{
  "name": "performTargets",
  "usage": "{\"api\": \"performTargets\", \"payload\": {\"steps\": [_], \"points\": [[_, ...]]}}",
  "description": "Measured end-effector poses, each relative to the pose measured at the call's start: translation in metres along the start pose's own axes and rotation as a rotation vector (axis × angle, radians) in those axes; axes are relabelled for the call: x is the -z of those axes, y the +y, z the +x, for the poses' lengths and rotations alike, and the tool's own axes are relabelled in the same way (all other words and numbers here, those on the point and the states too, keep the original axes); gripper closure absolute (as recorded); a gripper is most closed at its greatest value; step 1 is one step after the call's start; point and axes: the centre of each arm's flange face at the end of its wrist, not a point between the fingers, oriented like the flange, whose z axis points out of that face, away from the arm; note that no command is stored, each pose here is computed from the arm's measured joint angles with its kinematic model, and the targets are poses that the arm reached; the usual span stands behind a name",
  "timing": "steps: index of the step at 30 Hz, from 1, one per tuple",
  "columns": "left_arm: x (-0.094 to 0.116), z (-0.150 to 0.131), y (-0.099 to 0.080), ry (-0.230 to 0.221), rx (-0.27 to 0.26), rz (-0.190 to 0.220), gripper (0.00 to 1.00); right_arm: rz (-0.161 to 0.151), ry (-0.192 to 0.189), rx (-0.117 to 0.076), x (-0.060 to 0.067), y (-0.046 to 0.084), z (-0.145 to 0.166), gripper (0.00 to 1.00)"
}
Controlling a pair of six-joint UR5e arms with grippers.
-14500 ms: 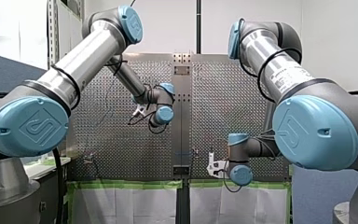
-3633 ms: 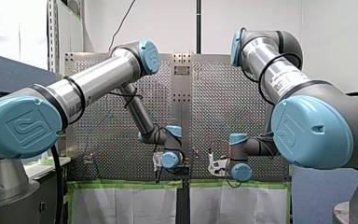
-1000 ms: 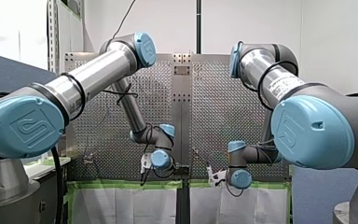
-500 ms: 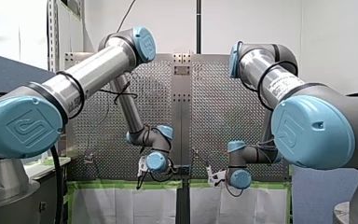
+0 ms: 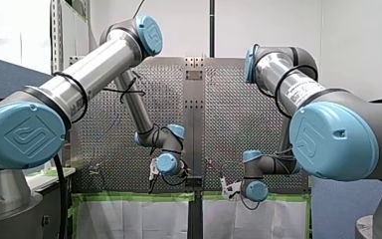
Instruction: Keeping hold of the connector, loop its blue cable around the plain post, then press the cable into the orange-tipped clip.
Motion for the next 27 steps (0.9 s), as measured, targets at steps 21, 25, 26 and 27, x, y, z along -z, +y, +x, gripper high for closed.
{"api": "performTargets", "payload": {"steps": [21, 25, 26, 27], "points": [[0.007, -0.017, -0.047, -0.1, -0.002, 0.151, 0.0, 0.003, 0.012, -0.002, -0.003, -0.001, 0.003, 1.0], [0.01, -0.017, -0.053, -0.1, -0.002, 0.164, 0.0, 0.005, 0.013, 0.0, -0.003, -0.002, 0.004, 1.0], [0.011, -0.017, -0.055, -0.099, -0.002, 0.167, 0.0, 0.005, 0.013, 0.0, -0.003, -0.003, 0.004, 1.0], [0.011, -0.017, -0.056, -0.097, -0.002, 0.168, 0.0, 0.005, 0.013, 0.0, -0.004, -0.003, 0.004, 1.0]]}}
